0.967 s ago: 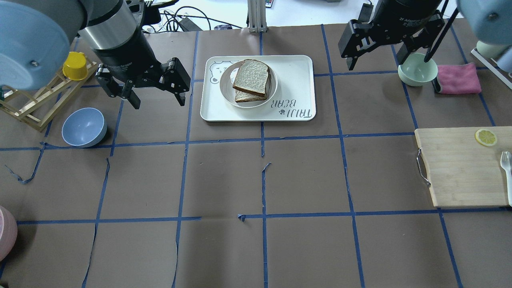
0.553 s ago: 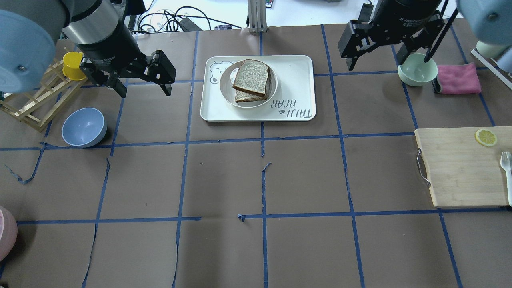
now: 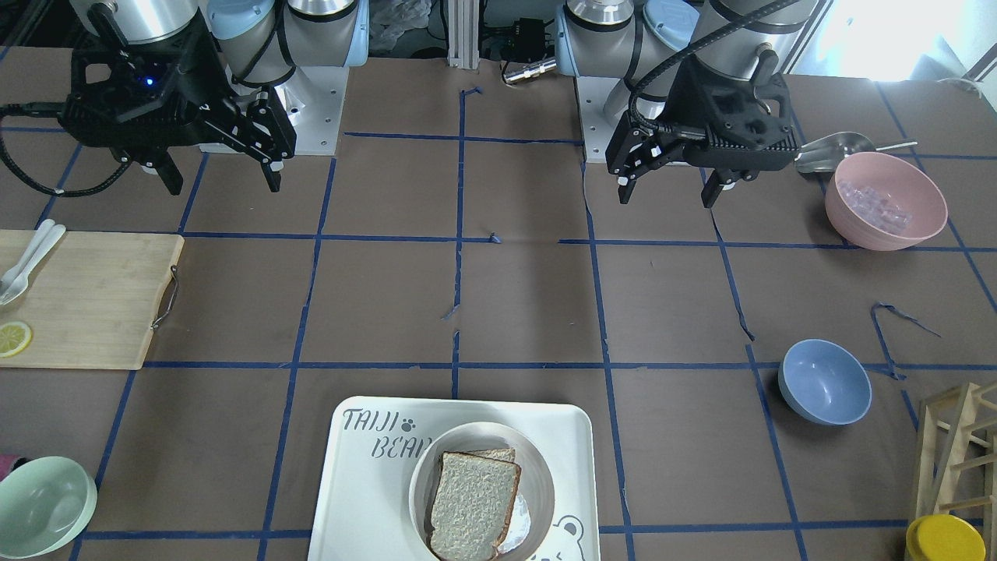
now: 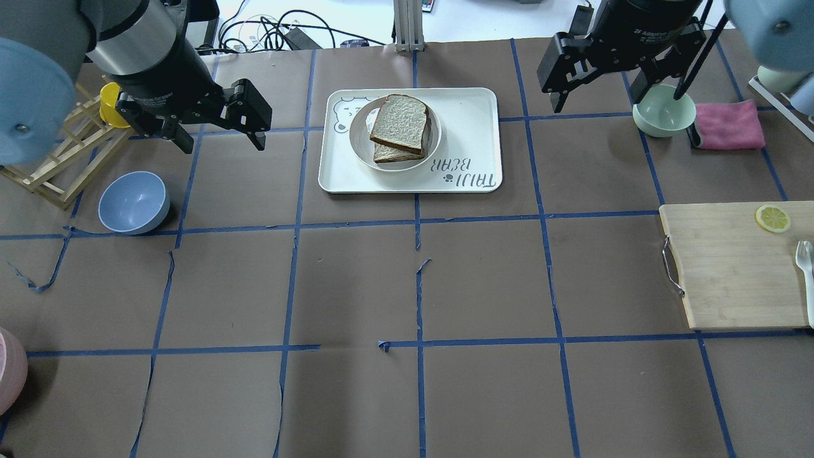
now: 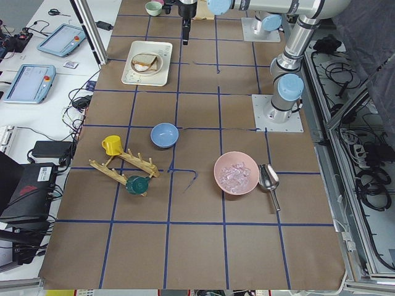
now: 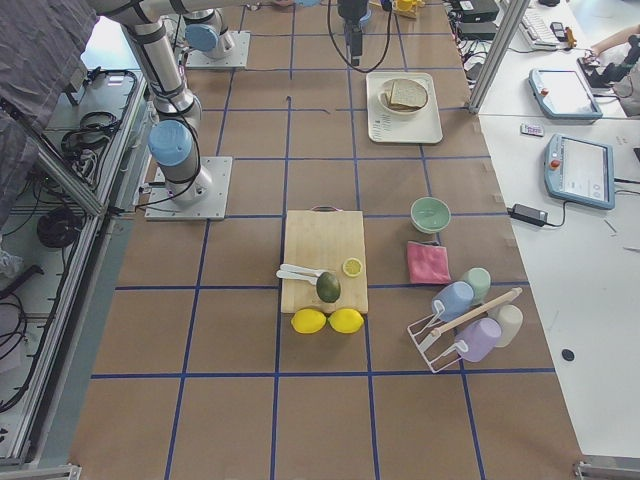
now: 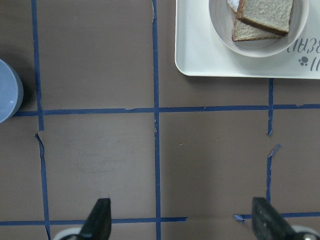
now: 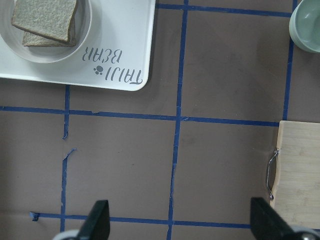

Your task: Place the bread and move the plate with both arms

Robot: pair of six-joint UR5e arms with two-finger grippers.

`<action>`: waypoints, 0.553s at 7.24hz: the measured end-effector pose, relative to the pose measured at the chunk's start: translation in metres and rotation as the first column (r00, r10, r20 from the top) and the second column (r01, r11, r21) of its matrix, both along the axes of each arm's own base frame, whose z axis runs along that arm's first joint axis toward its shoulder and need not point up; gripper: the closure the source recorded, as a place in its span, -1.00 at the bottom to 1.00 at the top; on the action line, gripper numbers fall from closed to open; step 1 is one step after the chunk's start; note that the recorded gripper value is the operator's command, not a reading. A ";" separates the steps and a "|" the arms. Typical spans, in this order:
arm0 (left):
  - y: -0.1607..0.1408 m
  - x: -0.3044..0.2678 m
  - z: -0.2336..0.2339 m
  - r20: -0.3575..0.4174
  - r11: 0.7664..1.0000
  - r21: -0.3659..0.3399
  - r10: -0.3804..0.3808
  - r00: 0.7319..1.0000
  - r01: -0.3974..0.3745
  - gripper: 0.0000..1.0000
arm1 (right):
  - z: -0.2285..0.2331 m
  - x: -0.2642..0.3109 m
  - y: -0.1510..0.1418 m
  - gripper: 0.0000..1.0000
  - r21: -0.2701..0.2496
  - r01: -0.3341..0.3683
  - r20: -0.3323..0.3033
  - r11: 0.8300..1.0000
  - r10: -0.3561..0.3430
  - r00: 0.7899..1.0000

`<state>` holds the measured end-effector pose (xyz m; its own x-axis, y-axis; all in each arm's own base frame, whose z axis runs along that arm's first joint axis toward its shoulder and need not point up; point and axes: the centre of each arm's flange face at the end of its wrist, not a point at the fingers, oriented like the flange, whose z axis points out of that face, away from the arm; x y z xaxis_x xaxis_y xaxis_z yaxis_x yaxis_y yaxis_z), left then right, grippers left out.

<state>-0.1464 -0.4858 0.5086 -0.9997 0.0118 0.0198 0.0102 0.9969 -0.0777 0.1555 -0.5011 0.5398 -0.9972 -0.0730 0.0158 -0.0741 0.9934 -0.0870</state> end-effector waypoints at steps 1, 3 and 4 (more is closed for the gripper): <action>0.000 0.000 -0.001 0.001 1.000 -0.003 0.000 1.000 0.000 -1.00 | 0.000 0.000 0.000 -1.00 0.000 0.001 0.001 1.000 -0.001 1.000; -0.002 0.000 -0.001 0.003 1.000 -0.013 0.001 1.000 -0.001 -1.00 | 0.000 -0.001 -0.001 -1.00 -0.001 0.006 0.001 1.000 -0.006 1.000; -0.002 0.000 -0.001 0.003 1.000 -0.015 0.001 1.000 -0.001 -1.00 | -0.001 -0.001 -0.001 -1.00 0.000 0.008 0.001 1.000 -0.008 1.000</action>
